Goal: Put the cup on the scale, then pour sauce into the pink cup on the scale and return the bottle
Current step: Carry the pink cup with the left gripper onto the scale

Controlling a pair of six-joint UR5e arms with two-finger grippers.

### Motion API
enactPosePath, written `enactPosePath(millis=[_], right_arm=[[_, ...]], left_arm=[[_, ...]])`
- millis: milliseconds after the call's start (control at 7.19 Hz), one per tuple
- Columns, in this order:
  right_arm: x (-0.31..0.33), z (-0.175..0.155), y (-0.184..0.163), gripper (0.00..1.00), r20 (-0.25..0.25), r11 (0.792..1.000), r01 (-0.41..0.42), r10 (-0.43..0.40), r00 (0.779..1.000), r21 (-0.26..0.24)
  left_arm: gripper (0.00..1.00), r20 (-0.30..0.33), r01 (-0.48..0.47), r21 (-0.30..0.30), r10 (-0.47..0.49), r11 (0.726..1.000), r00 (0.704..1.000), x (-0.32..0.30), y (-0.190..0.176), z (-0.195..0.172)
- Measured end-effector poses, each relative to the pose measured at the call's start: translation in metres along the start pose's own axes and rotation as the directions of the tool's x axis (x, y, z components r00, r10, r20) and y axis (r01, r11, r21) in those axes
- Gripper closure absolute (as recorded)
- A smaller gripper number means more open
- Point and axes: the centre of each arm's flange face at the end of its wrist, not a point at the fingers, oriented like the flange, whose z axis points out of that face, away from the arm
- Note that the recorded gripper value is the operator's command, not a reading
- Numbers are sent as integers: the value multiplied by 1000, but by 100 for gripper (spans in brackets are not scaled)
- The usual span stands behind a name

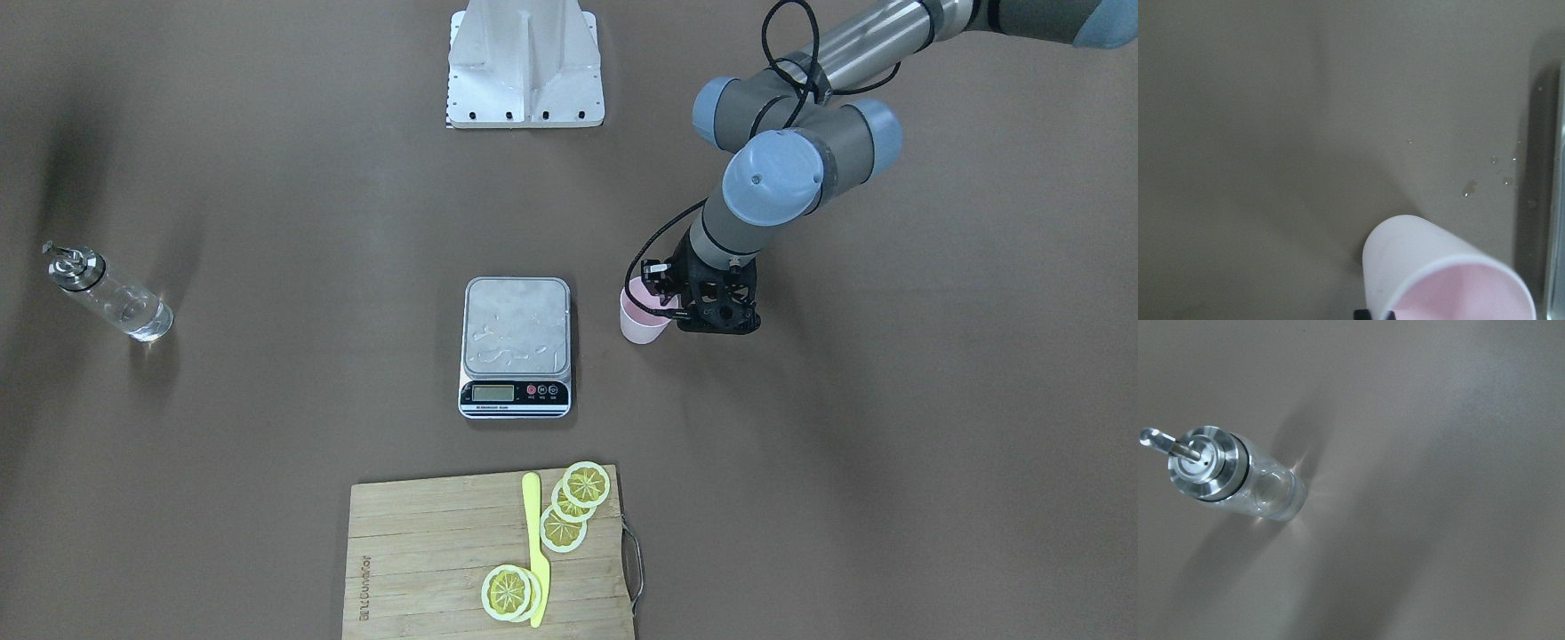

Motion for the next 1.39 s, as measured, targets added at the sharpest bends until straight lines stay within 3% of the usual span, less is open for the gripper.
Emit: enactPosePath(millis=[278,557,835,1391], right_arm=[[0,0,0,0,-2,1000,2,-2,1000,0],[0,0,0,0,-2,1000,1,-1,1000,1],[-2,-1,-1,0,2,1000,-3,3,1000,4],[-4,-2,-2,0,4,1000,18,-18,1000,23]], left_arm=[[100,-21,59,25,-59,998,998,43,-6,-27],[100,36,106,48,-108,993,994,106,-26,-51],[100,74,110,48,-113,993,991,140,-31,-45],[100,84,81,21,-83,996,993,161,-11,-15]])
